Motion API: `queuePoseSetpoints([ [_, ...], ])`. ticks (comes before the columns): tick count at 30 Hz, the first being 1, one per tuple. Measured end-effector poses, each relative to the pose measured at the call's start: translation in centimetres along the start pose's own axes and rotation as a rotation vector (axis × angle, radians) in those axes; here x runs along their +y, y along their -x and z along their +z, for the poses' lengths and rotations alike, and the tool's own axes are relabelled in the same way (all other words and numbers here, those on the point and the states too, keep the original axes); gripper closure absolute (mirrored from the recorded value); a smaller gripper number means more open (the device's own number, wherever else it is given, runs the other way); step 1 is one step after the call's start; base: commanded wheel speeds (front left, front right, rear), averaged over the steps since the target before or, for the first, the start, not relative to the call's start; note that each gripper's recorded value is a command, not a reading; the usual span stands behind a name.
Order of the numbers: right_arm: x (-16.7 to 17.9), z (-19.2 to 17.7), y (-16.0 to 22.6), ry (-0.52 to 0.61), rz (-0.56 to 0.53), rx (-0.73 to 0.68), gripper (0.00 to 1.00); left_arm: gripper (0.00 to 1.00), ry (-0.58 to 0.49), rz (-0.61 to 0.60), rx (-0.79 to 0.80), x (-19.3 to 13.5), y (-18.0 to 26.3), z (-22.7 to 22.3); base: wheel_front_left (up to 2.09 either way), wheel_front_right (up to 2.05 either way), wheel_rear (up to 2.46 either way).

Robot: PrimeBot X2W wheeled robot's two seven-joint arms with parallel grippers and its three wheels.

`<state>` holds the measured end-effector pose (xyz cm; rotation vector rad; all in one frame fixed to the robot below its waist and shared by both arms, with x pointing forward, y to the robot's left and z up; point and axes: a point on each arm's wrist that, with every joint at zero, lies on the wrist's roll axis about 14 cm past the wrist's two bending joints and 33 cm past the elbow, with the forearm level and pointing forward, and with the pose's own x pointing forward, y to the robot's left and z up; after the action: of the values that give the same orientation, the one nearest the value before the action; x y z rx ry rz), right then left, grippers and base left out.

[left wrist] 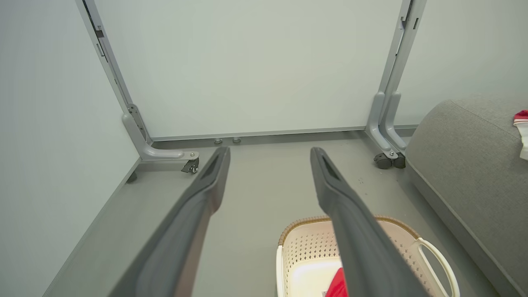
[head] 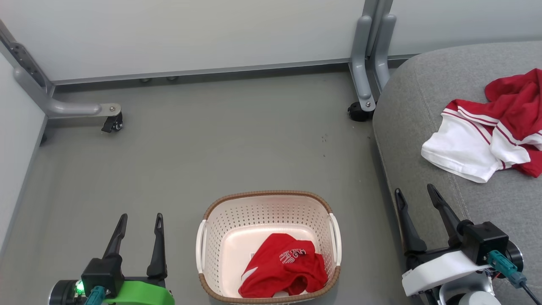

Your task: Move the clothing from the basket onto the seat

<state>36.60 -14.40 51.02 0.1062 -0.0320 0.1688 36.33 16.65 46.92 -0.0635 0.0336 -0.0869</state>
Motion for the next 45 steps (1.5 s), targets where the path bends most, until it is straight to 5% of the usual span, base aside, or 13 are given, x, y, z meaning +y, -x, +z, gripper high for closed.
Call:
queuePoseSetpoints([
  [19,0.0,-0.4,-0.5,0.002,0.002,0.015,0.0,0.0,-0.02,-0.025,0.017,-0.6,-1.0,-0.6,0.0,0.0,0.0],
  [28,-0.6,-0.3,-2.9,0.026,0.001,0.004,0.0,0.0,-0.026,-0.225,0.022,-6.5,-5.2,-1.0,0.0,0.0,0.0],
  [37,-1.4,-2.4,-5.9,0.027,-0.005,0.029,0.0,0.0,0.001,-0.492,0.183,-14.3,-7.5,-6.9,0.0,0.0,0.0],
  [45,-3.0,-4.8,-7.7,0.011,-0.037,0.049,0.0,0.0,-0.006,-0.655,0.357,-18.2,-7.3,-13.4,0.0,0.0,0.0],
])
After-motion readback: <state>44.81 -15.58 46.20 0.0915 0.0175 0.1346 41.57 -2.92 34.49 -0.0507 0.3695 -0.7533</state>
